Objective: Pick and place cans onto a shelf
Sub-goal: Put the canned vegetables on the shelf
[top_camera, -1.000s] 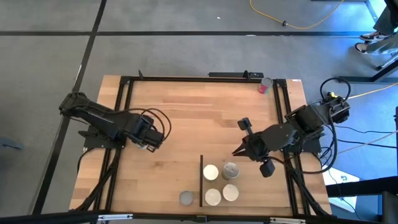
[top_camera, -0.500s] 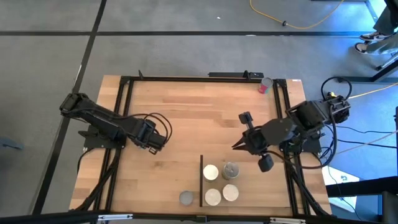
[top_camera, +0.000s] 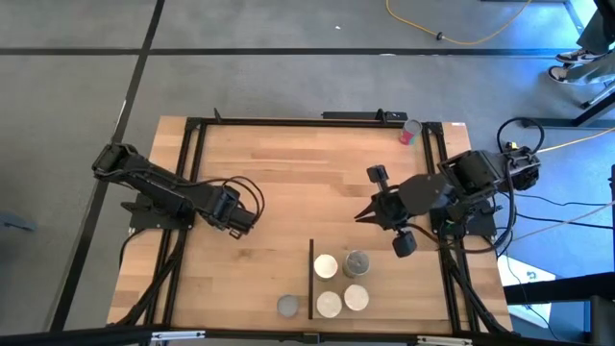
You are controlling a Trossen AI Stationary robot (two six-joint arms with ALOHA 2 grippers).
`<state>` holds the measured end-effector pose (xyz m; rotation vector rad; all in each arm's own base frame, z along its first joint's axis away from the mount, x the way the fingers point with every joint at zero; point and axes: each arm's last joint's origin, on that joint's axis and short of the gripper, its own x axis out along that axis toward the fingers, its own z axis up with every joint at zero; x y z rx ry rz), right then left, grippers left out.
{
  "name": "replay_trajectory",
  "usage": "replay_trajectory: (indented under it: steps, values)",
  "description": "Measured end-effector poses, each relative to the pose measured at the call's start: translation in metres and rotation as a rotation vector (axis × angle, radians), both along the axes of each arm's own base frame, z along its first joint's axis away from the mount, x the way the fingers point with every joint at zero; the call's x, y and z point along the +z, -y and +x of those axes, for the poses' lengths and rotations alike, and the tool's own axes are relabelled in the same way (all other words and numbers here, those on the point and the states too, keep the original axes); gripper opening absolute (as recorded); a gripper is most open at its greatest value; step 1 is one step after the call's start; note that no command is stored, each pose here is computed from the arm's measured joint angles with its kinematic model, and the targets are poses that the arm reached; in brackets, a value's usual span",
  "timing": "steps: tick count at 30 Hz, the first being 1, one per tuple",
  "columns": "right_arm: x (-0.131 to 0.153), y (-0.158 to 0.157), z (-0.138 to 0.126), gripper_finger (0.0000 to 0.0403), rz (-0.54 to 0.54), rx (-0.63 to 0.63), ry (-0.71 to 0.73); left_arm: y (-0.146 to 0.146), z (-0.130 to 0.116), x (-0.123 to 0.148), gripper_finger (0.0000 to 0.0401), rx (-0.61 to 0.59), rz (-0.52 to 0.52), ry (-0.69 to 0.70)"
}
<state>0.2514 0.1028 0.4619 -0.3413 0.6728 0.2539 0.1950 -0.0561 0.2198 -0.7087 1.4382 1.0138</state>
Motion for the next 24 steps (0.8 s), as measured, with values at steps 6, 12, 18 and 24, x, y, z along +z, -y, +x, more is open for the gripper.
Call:
replay_trajectory:
  steps: [6,12,18,24]
  values:
    - [0.0,0.004,0.002,0.0026,0.003,-0.019,0.0,0.002,0.006,0.008,0.0032,-0.031,-0.02,0.042]
    - [0.0,0.008,0.003,0.0026,0.021,-0.05,-0.003,0.004,0.013,0.021,0.0032,-0.1,-0.035,0.093]
    - [0.0,0.008,0.003,0.0026,0.031,-0.062,-0.005,0.003,0.012,0.019,0.0032,-0.095,-0.015,0.088]
    - [-0.001,0.012,0.002,0.0026,0.002,-0.205,0.004,0.002,0.01,0.015,0.0032,-0.079,0.005,0.08]
